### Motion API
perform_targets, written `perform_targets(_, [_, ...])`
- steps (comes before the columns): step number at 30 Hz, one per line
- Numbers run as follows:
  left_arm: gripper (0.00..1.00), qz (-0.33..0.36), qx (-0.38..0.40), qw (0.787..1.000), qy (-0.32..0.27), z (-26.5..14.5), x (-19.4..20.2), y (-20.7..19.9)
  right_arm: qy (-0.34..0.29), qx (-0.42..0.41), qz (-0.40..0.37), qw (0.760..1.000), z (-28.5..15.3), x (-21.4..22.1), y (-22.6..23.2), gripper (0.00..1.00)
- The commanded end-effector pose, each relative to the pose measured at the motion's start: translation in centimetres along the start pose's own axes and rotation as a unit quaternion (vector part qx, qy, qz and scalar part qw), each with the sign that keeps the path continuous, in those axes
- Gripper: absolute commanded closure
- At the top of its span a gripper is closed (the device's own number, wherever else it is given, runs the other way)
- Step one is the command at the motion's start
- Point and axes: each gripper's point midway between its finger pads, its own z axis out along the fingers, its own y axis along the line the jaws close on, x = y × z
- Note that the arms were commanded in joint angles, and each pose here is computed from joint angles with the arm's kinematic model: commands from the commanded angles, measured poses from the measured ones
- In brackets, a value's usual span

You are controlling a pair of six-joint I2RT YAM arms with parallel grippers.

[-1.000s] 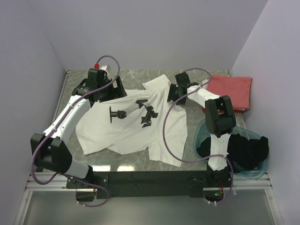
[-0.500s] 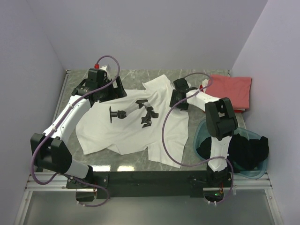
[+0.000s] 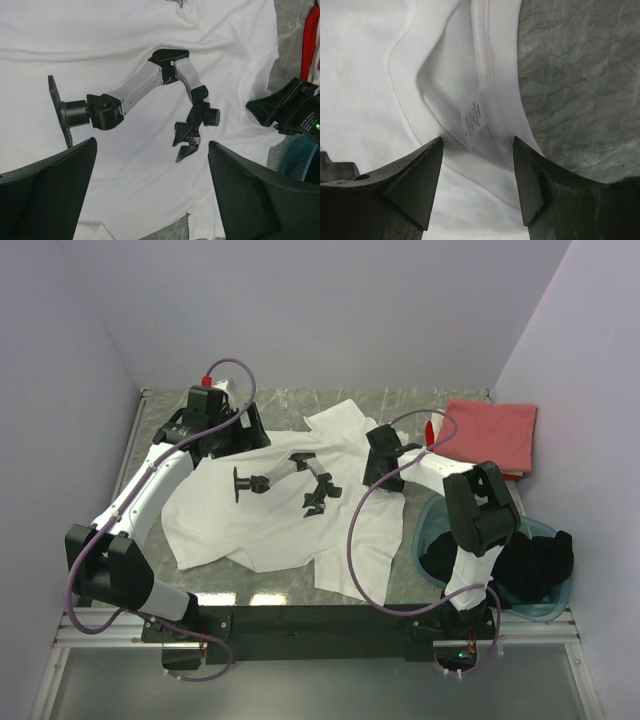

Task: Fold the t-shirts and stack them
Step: Fold the tshirt

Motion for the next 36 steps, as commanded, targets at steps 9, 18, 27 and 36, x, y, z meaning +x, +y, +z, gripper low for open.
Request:
perform_targets(9, [0.01,-0.078,-0.113,0.99,0.012,5.2,-2.4,9.9,-0.017,-0.026,-0.015,0.999,-6.6,-1.1,1.9,0.34])
perform_targets(18, [0.01,-0.08,-0.196,0.977,0.025,9.8,-3.9,13.9,-0.049,-0.102,-0.048,0.992,-6.6,-10.2,8.7,0.32])
perform_targets(27, [0.01,-0.08,-0.221,0.97,0.054,13.7,-2.8,16.1,-0.023,-0.134,-0.04,0.99,-0.9,-14.5,11.6,0.32])
perform_targets(36, [0.01,-0.082,-0.236,0.965,0.076,15.8,-1.7,17.4,0.011,-0.128,-0.03,0.991,3.6,-13.4,11.1,0.32])
